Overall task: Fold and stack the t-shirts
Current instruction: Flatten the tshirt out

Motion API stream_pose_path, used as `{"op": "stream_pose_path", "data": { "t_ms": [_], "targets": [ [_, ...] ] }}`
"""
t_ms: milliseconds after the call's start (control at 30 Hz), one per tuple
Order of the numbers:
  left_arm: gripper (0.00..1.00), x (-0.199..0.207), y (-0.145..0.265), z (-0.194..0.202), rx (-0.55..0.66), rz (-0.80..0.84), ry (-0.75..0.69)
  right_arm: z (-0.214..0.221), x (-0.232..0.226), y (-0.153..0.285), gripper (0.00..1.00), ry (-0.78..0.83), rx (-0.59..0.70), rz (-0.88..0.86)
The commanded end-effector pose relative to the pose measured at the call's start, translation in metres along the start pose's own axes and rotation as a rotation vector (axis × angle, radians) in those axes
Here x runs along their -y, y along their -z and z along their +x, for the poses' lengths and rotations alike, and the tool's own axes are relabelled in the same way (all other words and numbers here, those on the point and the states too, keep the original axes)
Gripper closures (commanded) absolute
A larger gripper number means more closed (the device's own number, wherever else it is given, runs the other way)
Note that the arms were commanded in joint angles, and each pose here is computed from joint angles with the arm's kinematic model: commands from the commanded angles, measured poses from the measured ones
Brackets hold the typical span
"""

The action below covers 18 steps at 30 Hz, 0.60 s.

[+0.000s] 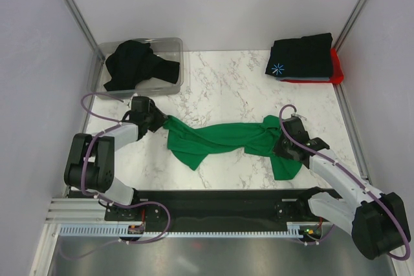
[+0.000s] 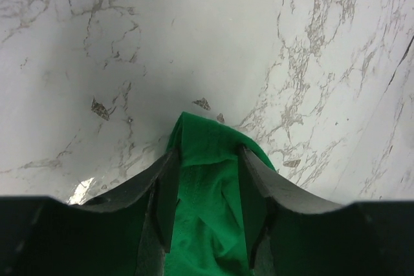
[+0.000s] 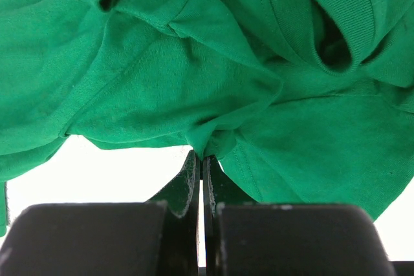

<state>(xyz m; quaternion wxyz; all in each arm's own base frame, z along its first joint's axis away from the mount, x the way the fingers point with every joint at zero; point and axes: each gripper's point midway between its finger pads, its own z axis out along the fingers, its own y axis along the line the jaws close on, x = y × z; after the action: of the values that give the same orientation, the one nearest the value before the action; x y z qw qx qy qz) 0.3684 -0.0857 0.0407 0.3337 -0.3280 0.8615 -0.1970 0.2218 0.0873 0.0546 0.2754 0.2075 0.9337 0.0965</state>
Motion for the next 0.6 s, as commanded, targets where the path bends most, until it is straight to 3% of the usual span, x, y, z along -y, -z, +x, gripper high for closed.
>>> {"op": "stream_pose_path", "data": {
  "t_ms": [0,67,200,400,567],
  "targets": [
    [0.53,0.018,-0.004,-0.02,0.061,0.05,0.025,-0.003,-0.001,-0.003,1.0,0.017,0.018,-0.005],
    [0.55,0.02,-0.006,-0.022,0.067,0.051,0.027,-0.003,-0.001,-0.003,1.0,0.02,0.018,-0.002],
    [0.76,0.025,-0.01,-0.028,0.078,0.054,0.022,-0.003,-0.001,-0.004,1.0,0.023,0.017,0.002],
    [0.98,0.038,-0.007,-0.04,0.095,0.072,0.013,-0.004,-0.001,-0.003,1.0,0.023,0.02,0.001],
    [0.98,0.046,0.012,-0.051,0.128,0.08,0.007,-0.008,-0.005,0.002,1.0,0.023,0.025,-0.01]
  ]
}}
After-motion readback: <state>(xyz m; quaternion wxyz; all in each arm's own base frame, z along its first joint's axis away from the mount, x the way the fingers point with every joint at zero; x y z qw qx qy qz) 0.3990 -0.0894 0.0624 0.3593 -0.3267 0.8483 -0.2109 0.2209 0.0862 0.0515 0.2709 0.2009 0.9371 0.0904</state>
